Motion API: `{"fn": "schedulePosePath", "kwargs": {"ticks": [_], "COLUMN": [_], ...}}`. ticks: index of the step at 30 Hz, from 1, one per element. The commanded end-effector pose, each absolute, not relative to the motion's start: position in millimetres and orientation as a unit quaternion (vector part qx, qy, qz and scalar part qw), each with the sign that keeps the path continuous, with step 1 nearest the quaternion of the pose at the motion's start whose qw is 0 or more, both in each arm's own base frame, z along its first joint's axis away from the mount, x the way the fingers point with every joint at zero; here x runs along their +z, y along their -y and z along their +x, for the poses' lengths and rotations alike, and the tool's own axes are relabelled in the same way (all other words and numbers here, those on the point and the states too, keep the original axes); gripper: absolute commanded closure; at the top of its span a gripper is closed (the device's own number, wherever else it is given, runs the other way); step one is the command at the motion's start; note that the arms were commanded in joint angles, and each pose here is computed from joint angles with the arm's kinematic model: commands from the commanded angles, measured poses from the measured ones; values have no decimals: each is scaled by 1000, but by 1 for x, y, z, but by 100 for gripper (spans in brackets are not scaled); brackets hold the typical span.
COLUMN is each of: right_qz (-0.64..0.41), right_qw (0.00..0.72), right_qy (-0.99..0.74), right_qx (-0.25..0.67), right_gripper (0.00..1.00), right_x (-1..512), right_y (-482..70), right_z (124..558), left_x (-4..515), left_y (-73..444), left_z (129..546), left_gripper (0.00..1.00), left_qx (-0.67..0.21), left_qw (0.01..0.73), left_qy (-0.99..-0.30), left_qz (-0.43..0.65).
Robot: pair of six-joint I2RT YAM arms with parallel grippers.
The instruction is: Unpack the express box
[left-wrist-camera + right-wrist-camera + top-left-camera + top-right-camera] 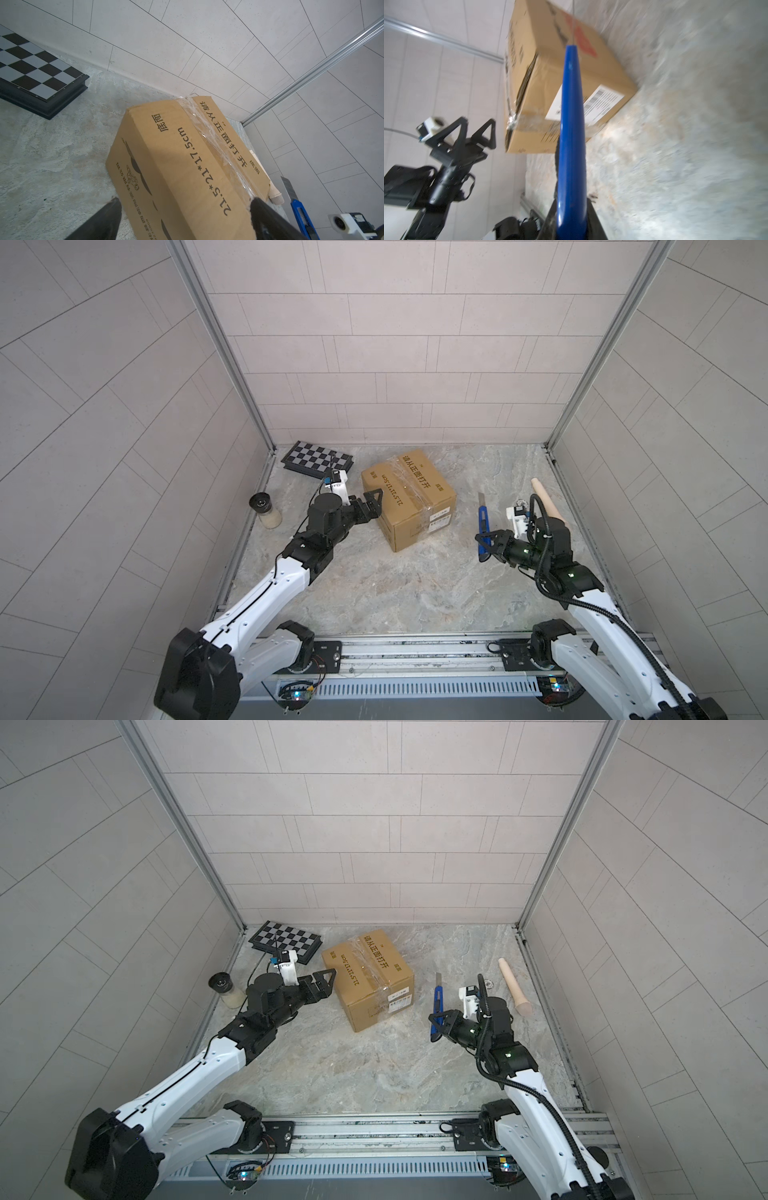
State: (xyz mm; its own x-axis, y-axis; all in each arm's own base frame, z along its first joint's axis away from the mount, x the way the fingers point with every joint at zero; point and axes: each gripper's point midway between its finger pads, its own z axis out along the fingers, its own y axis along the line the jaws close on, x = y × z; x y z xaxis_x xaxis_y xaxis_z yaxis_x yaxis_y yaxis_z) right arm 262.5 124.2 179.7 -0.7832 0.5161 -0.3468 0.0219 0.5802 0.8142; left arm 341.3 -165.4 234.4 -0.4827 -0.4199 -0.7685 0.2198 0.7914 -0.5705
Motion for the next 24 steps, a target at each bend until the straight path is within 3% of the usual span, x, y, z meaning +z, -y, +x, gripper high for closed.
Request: {"fn": "schedulePosePath", "kwargs": {"ticks": [1,7,13,24], "right_qz": [96,41,-4,-86], "right_qw": [313,323,308,268], "right_qy": [-866,-890,-911,-906], "right_qx": [378,318,274,315], "right_gripper": [100,100,100,100], "right_x": [190,192,177,171], "right_y": [-119,-120,-136,-224], "right_z": [298,378,429,403], "left_x": [233,229,220,205], "left_y": [173,187,196,217], "left_z": [345,355,362,345], "left_gripper": [0,0,0,0], "left_qx": [-345,-382,-399,-421], "left_qw": [500,488,474,444], "left_qy": [-792,-781,-781,-788], "left_qz": [-64,-70,-76,-73]}}
